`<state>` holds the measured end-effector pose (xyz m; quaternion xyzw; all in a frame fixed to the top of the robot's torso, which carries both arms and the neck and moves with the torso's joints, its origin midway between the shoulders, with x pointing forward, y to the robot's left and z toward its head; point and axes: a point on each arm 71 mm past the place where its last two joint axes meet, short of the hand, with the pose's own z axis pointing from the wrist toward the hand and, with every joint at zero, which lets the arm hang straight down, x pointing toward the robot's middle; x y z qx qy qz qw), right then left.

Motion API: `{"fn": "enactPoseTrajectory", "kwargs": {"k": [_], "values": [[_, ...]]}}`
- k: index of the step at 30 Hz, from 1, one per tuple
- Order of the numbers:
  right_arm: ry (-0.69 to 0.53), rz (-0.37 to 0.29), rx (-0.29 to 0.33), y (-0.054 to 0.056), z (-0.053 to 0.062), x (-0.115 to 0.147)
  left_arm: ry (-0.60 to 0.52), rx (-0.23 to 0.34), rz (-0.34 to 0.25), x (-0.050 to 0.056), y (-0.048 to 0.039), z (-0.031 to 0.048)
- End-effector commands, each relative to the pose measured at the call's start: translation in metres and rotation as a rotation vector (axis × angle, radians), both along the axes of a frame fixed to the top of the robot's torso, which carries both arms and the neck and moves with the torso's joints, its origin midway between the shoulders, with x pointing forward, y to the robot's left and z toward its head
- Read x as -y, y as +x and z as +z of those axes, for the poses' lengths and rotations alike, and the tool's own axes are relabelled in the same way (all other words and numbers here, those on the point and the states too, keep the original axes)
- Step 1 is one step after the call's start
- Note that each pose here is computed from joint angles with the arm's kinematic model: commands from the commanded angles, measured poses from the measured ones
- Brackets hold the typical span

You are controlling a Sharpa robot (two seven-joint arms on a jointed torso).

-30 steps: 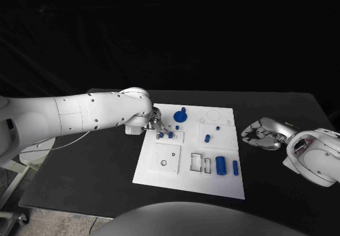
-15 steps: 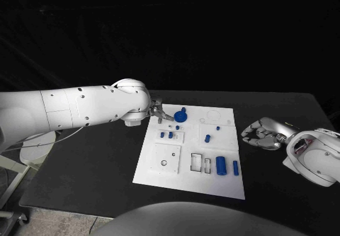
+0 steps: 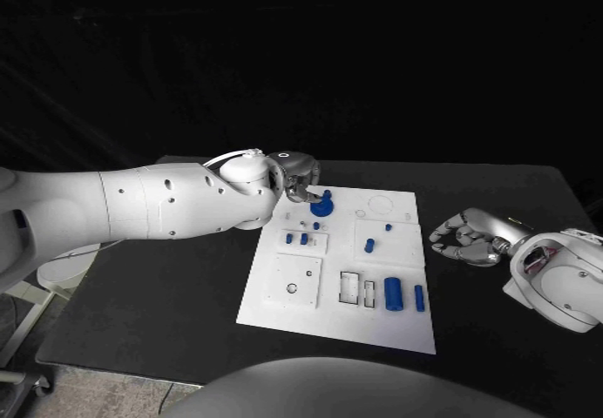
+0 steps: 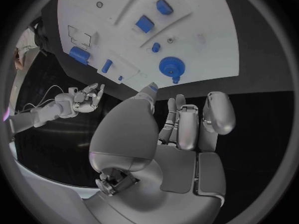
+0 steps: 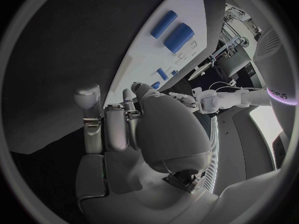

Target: Assemble the parts on the task board

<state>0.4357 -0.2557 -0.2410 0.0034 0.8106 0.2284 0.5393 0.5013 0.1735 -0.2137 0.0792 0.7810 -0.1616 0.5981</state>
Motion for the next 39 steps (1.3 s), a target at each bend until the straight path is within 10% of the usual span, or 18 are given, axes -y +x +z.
{"fn": "enactPoseTrajectory", "kwargs": {"k": [1, 13, 39], "values": [[0.020, 0.009, 0.024, 0.000, 0.002, -0.001, -0.012, 0.224, -0.259, 0.020, -0.0070, 0.0057], [0.059, 0.015, 0.072, 0.000, 0.006, -0.001, 0.057, 0.100, -0.332, 0.023, -0.0173, -0.0299], [0.069, 0.017, 0.070, 0.000, 0.006, -0.002, 0.089, -0.012, -0.263, 0.010, -0.0201, -0.0475]]}}
